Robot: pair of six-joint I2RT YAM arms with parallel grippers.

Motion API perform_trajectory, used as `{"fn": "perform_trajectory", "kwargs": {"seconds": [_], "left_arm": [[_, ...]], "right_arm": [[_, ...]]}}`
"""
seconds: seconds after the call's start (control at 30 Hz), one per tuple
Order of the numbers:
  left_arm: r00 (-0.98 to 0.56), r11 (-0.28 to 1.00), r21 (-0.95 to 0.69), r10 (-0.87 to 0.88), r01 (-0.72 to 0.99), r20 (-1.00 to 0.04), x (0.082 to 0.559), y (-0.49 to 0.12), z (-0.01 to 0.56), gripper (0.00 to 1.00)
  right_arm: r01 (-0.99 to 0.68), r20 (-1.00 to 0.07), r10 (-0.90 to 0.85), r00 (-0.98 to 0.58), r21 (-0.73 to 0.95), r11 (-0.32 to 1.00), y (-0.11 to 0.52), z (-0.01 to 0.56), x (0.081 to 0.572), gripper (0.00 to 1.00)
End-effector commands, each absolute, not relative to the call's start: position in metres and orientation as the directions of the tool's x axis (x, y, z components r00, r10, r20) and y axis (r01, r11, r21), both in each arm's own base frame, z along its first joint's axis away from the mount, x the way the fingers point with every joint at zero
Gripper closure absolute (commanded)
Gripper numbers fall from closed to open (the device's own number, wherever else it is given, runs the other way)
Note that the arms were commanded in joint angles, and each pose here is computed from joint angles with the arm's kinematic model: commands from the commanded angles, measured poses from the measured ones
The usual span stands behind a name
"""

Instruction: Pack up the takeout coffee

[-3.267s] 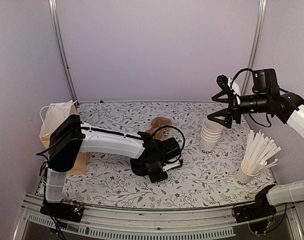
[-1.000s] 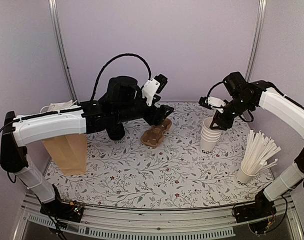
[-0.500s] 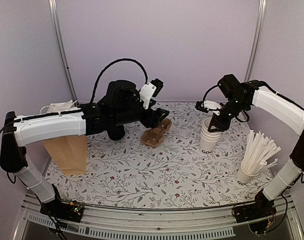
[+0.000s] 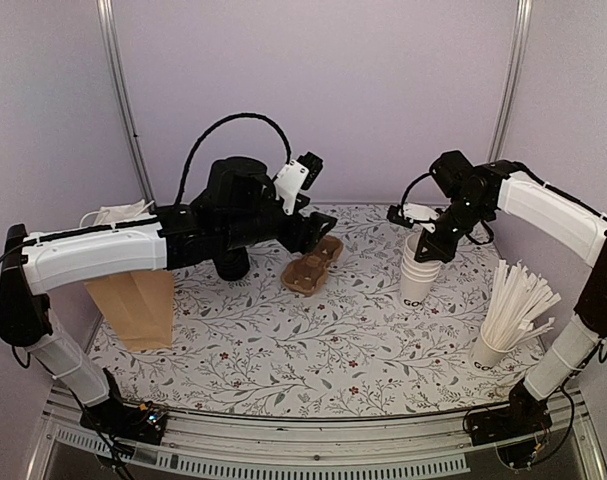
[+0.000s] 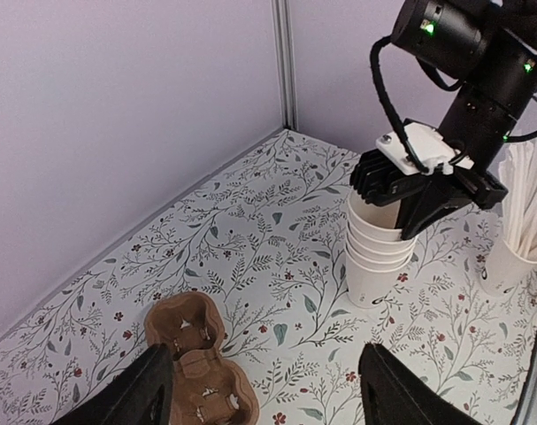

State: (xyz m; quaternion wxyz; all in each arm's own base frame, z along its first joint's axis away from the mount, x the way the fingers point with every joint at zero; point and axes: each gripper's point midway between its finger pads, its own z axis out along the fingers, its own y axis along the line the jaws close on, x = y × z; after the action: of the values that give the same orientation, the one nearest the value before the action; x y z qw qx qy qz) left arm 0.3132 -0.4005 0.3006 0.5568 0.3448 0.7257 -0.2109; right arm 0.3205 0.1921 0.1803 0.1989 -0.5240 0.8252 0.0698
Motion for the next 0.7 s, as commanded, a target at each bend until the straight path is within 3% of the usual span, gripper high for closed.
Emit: {"fn": "perform_trajectory", "kwargs": {"seconds": [0.0, 0.1, 0.67], "left_arm": [[-0.135, 0.678, 0.073, 0.249, 0.731, -0.959, 0.312, -0.400, 0.304, 0.26], [-0.152, 0.680, 0.057, 0.244, 0.731, -0.958, 0.314, -0.402, 0.300, 0.26], [-0.209, 0.668, 0.005, 0.240, 0.744, -0.948, 0.314, -0.413, 0.282, 0.26]], "right_arm": [[-0.893, -0.428, -0.830, -0.357, -0.103, 0.438, 0.198, 0.192, 0.323, 0.95], [-0.890, -0.439, -0.827, -0.351, -0.118, 0.440, 0.198, 0.198, 0.325, 1.00], [-0.803, -0.510, -0.811, -0.287, -0.335, 0.494, 0.196, 0.233, 0.374, 1.00]]}}
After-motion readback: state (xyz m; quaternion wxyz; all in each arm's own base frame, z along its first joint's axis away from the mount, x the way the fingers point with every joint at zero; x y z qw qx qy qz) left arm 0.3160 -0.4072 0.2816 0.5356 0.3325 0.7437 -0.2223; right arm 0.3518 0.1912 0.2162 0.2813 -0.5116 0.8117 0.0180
